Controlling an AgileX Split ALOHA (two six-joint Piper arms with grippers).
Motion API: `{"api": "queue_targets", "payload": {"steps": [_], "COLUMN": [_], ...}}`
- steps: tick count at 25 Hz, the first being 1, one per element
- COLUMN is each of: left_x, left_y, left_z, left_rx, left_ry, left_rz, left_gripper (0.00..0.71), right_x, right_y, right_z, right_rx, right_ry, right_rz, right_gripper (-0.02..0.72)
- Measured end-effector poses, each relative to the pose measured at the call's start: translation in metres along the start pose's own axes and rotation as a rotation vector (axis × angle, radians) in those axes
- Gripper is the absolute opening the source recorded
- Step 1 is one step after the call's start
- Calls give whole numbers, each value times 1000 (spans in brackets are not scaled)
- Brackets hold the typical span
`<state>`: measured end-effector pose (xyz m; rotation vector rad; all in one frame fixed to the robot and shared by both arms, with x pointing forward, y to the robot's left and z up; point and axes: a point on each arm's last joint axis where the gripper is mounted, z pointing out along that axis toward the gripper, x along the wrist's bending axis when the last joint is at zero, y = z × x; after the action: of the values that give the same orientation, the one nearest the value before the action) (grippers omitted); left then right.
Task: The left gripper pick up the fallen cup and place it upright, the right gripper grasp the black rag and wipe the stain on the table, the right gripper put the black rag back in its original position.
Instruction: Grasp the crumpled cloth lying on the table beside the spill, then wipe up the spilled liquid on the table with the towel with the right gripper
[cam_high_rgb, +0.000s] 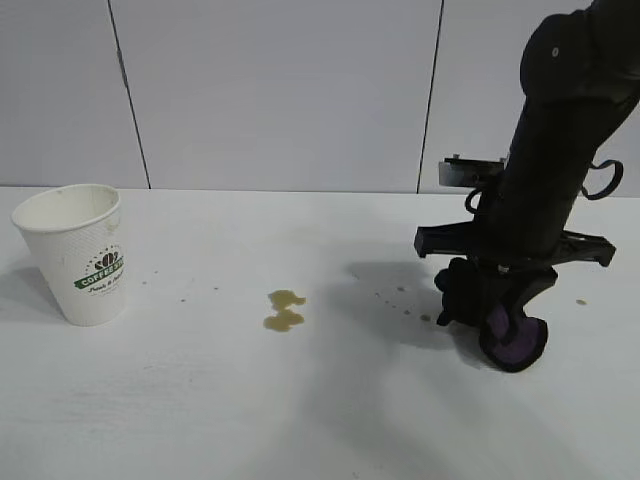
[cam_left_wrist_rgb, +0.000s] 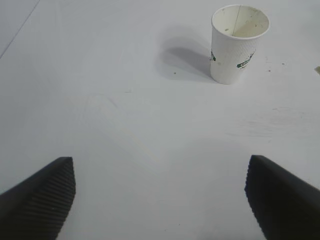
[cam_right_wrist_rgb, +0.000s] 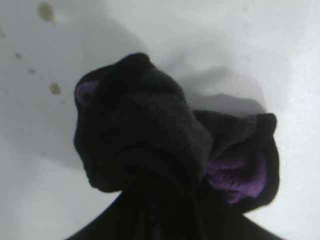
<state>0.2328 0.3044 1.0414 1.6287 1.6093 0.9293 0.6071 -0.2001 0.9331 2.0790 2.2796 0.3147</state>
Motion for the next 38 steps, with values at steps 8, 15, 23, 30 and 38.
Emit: {"api": "queue_targets", "payload": {"steps": [8, 15, 23, 30, 38], "left_x": [0, 0, 0, 0, 0], "left_y": [0, 0, 0, 0, 0], "left_z": [0, 0, 0, 0, 0], "left_rx": [0, -1, -1, -1, -1], "left_ry": [0, -15, -29, -29, -29], "left_rz": [0, 9, 18, 18, 18], "left_gripper": [664, 664, 664, 664, 664], "right_x": [29, 109, 170, 178, 170], "right_y": [25, 8, -14, -10, -6], "right_z": [-85, -84, -41, 15, 45], "right_rx": [-246, -287, -235, -248, -232], "right_ry": [209, 312, 335, 302, 262], "right_rz": [22, -148, -258, -239, -230], "right_gripper": [94, 94, 94, 94, 94]}}
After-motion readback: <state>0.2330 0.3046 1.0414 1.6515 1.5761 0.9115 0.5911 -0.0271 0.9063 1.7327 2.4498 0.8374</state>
